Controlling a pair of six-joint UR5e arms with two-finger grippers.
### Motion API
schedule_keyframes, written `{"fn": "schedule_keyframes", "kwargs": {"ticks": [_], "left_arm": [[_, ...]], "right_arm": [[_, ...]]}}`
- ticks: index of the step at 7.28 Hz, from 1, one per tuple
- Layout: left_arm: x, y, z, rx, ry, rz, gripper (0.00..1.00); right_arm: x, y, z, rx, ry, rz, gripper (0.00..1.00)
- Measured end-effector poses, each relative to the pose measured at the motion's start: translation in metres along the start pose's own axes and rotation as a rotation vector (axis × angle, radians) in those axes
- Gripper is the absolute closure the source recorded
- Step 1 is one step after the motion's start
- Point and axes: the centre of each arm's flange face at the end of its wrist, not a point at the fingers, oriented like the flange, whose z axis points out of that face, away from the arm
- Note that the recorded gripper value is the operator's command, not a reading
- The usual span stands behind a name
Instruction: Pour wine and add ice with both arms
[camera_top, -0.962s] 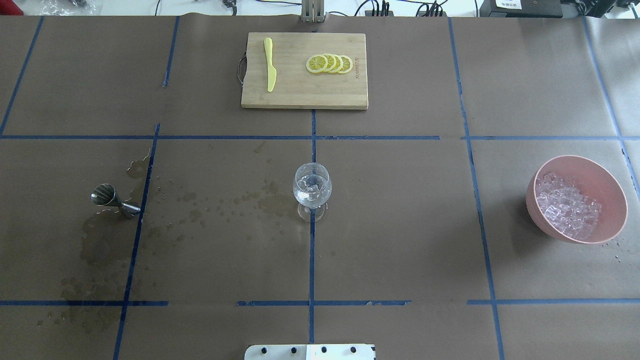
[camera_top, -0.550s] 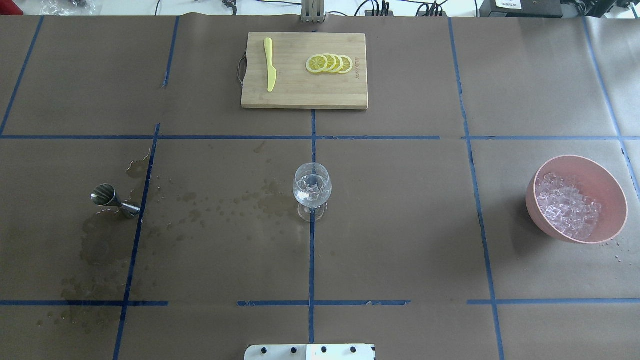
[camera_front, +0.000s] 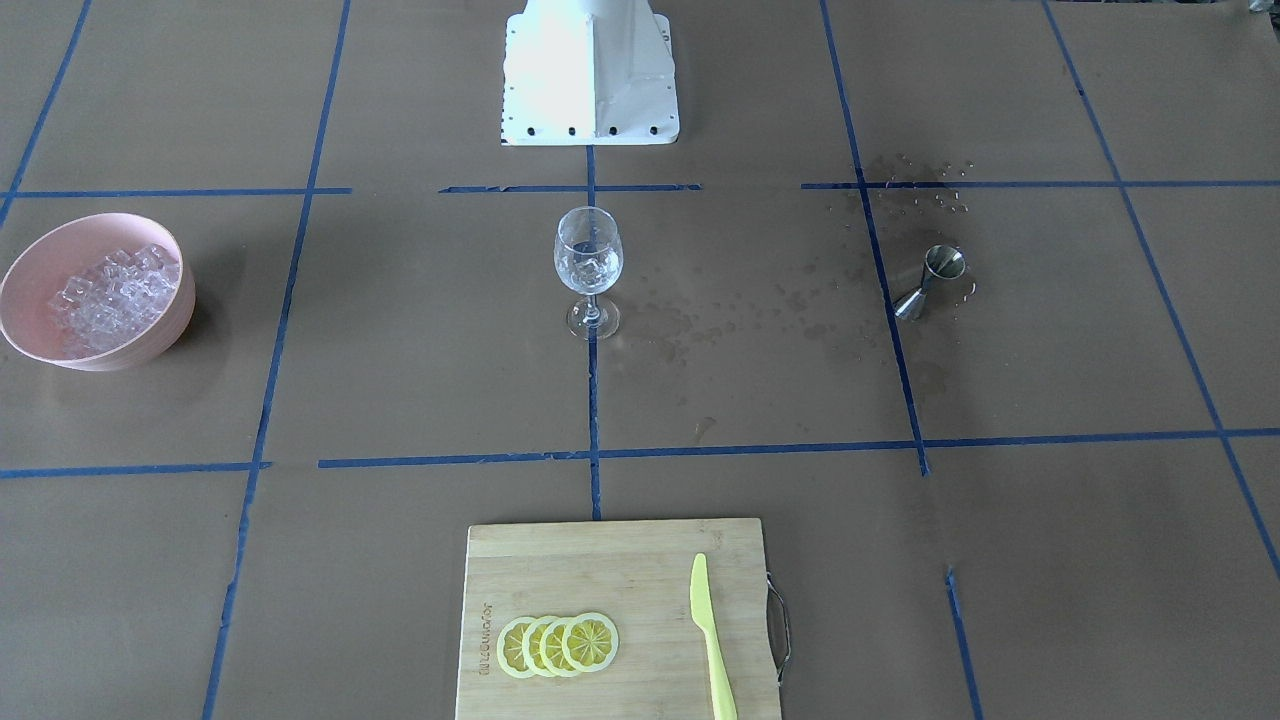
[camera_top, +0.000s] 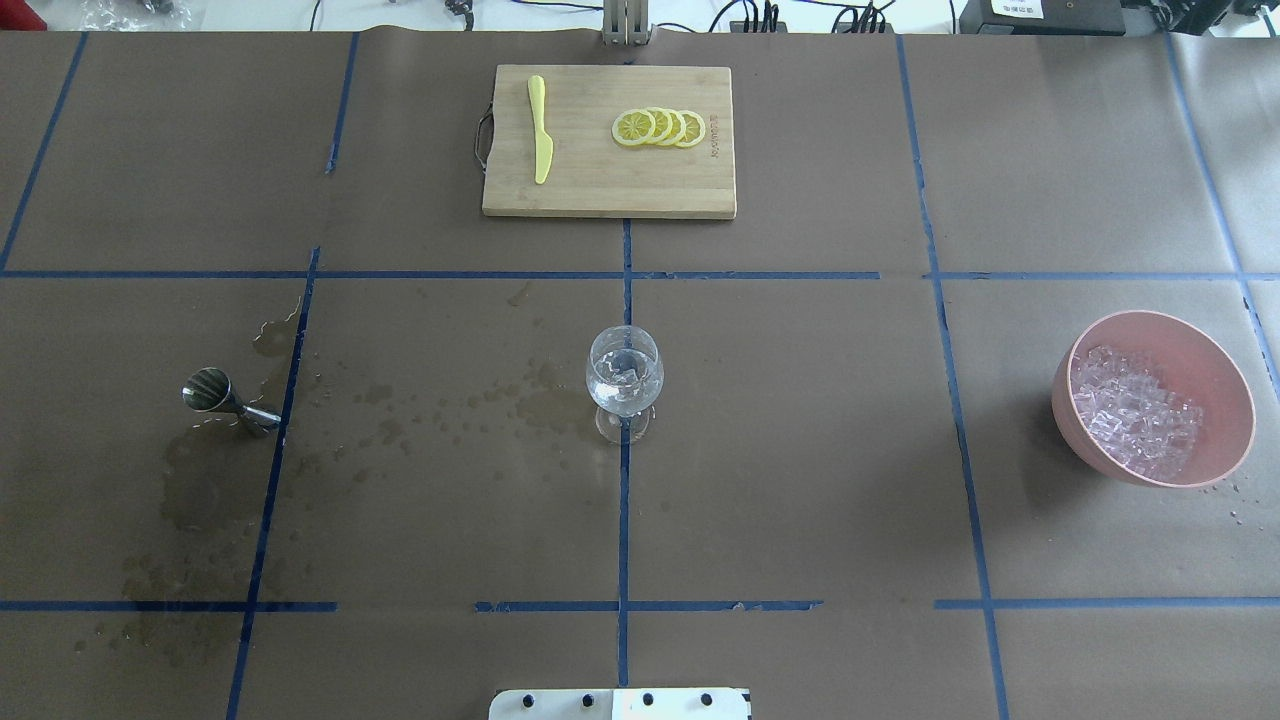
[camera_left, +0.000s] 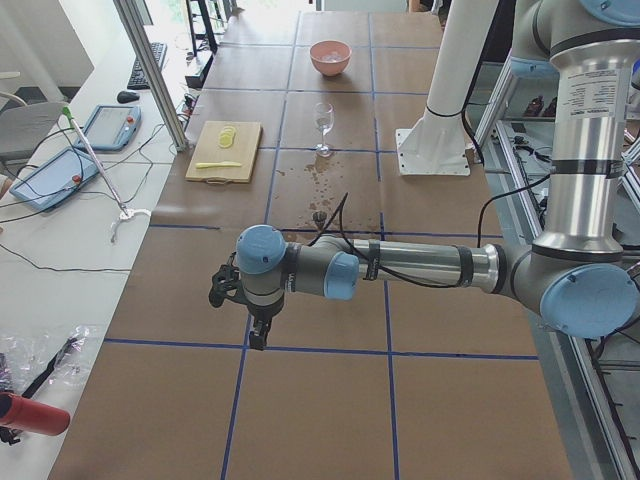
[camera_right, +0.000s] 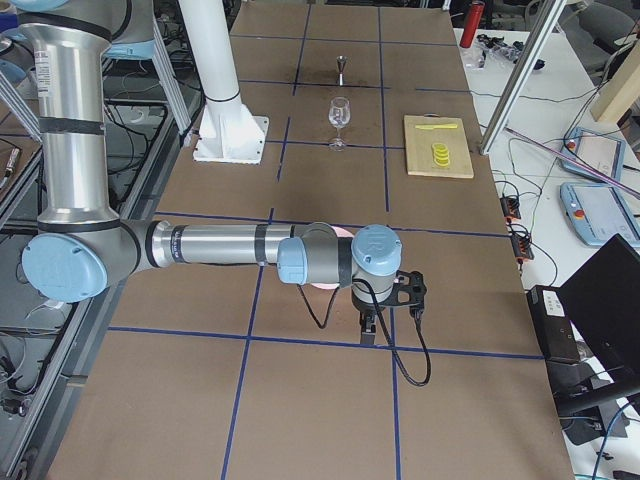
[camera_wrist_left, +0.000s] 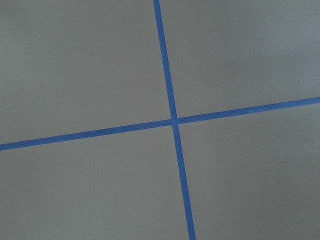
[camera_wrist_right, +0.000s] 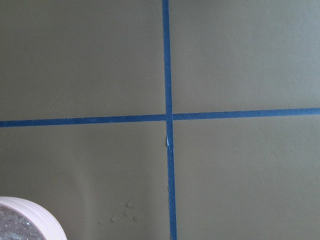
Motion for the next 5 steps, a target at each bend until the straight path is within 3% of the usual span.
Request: {"fn": "schedule_keyframes", "kwargs": {"ticks": [5], "left_arm": [[-0.0007,-0.0009,0.0001,-0.001,-0.006,0.029,0.00]], "right_arm": [[-0.0031,-0.0004,-0.0028,0.006,0.001,-0.007,0.00]]}}
